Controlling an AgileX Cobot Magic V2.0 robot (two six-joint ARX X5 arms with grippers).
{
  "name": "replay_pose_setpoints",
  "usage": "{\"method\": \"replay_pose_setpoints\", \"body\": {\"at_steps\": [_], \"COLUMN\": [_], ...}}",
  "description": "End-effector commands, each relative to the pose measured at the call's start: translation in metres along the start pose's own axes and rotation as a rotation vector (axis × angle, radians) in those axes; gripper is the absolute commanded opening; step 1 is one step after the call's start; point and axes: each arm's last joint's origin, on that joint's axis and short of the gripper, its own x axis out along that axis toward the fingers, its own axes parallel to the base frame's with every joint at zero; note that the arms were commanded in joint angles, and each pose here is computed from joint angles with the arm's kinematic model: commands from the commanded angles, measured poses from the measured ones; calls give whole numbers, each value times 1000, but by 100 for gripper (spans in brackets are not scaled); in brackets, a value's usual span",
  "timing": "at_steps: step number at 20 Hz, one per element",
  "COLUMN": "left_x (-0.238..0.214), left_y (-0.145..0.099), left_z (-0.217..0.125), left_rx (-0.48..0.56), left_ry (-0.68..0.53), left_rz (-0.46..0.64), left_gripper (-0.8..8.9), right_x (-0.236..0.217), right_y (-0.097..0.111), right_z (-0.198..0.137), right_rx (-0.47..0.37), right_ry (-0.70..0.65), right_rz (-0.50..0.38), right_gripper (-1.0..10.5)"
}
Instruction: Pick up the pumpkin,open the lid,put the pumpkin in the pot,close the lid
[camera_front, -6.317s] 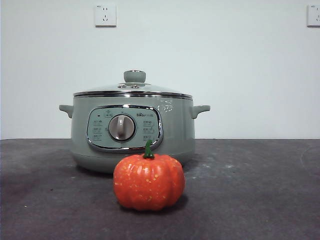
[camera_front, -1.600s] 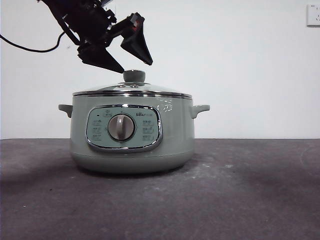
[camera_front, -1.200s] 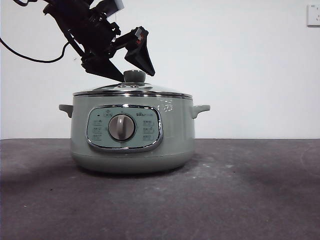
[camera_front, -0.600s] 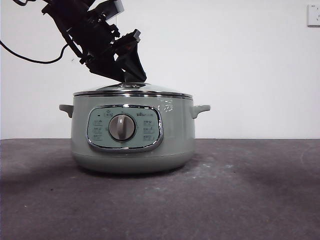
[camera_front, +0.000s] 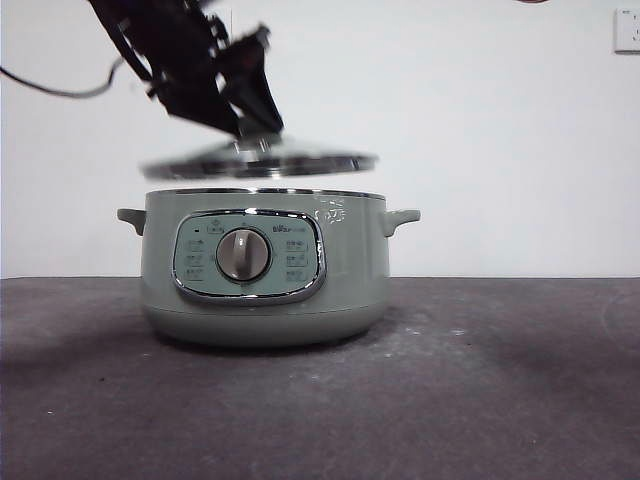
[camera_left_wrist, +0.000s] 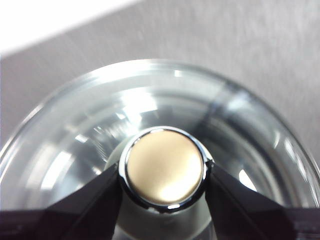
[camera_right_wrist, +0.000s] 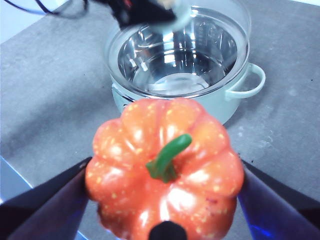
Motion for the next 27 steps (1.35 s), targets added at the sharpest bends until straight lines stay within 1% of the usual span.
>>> {"method": "replay_pose_setpoints", "body": {"at_steps": [1, 5, 7, 9, 11, 14, 17, 20, 23, 27], "left_x": [-30, -86, -119, -153, -183, -222, -248, -265, -273, -274], "left_y": [3, -1, -5, -11, -19, -32, -44, -51, -55, -56], "left_z": [20, 33, 36, 35, 32, 24, 15, 8, 4, 3], "left_rx": [24, 30, 29, 27, 25, 23, 25, 22, 21, 19], "left_ry": [-120, -188, -211, -226, -240, -256, -261, -260, -268, -263], "left_rz": [34, 74, 96, 115, 134, 178, 180, 197, 198, 195], "left_gripper": [-9, -9, -9, -9, -9, -9, -9, -9, -9, -9], "right_x": [4, 25, 46, 73, 104, 153, 204, 257, 294, 319], "right_y": [1, 2, 1, -3, -9, -11, -11, -13, -17, -24], "right_z": [1, 10, 17, 26, 40, 68, 87, 91, 80, 62], "right_rx": [-2, -14, -27, -34, -38, -79, -116, -146, -151, -167], "right_ry": [1, -27, -46, -38, -28, 9, 46, 103, 152, 208], "right_rz": [-7, -11, -22, 19, 34, 61, 68, 62, 57, 46], "right_gripper": [-11, -12, -12, -12, -12, -12, -12, -12, -12, -12]}}
